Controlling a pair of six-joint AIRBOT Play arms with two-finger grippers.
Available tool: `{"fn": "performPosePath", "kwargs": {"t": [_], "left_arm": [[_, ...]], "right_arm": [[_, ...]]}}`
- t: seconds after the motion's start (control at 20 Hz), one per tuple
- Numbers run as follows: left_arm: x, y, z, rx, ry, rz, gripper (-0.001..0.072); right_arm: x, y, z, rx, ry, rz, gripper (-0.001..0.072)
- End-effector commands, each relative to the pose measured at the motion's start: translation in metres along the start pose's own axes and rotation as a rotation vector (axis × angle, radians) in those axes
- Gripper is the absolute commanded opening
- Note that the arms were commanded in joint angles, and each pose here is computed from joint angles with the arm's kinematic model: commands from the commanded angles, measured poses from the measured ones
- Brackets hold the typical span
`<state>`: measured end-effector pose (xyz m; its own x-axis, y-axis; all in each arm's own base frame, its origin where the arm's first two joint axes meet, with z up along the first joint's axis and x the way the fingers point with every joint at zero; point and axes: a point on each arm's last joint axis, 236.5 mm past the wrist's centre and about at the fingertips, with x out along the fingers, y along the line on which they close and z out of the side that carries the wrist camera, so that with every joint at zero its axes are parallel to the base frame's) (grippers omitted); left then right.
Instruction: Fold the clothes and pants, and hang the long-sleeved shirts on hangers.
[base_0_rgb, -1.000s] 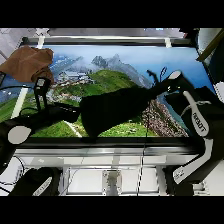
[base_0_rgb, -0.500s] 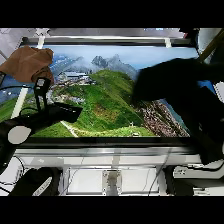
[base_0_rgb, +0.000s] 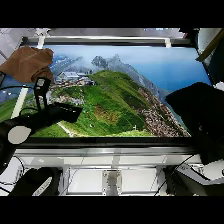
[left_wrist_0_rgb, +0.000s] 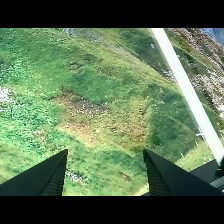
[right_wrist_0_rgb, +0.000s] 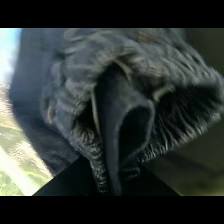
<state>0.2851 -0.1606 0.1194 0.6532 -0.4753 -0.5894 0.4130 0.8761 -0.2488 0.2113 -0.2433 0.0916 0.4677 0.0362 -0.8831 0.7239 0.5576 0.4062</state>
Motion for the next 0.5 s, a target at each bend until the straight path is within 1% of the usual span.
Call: {"fn": "performPosePath", "kwargs": {"t": [0.0, 0.05, 0.1, 0.15, 0.2, 0.35, 0.45], "left_arm": [[0.000, 0.000, 0.000, 0.001, 0.000, 0.000, 0.0538], [0.000, 0.000, 0.000, 0.001, -0.001, 0.001, 0.0538], [0.000, 0.000, 0.000, 0.000, -0.001, 0.000, 0.0538], [0.000, 0.000, 0.000, 0.000, -0.001, 0.000, 0.0538], [0.000, 0.000, 0.000, -0.002, 0.000, -0.002, 0.0538], [0.000, -0.001, 0.000, -0.005, -0.001, -0.005, 0.0538], [0.000, -0.001, 0.000, -0.005, -0.001, -0.005, 0.0538]], "right_arm": [[0.021, -0.034, -0.043, 0.153, 0.102, -0.012, 0.0495], [0.015, -0.030, -0.044, 0.177, 0.113, -0.009, 0.0630], [0.006, -0.021, -0.042, 0.196, 0.114, 0.009, 0.0628], [-0.007, -0.003, -0.032, 0.203, 0.087, 0.062, 0.0628], [-0.024, 0.025, -0.020, 0.187, 0.053, 0.151, 0.0628], [-0.085, 0.135, -0.003, -0.009, -0.035, 0.485, 0.0618], [-0.126, 0.218, -0.019, -0.185, -0.096, 0.691, 0.0618]]}}
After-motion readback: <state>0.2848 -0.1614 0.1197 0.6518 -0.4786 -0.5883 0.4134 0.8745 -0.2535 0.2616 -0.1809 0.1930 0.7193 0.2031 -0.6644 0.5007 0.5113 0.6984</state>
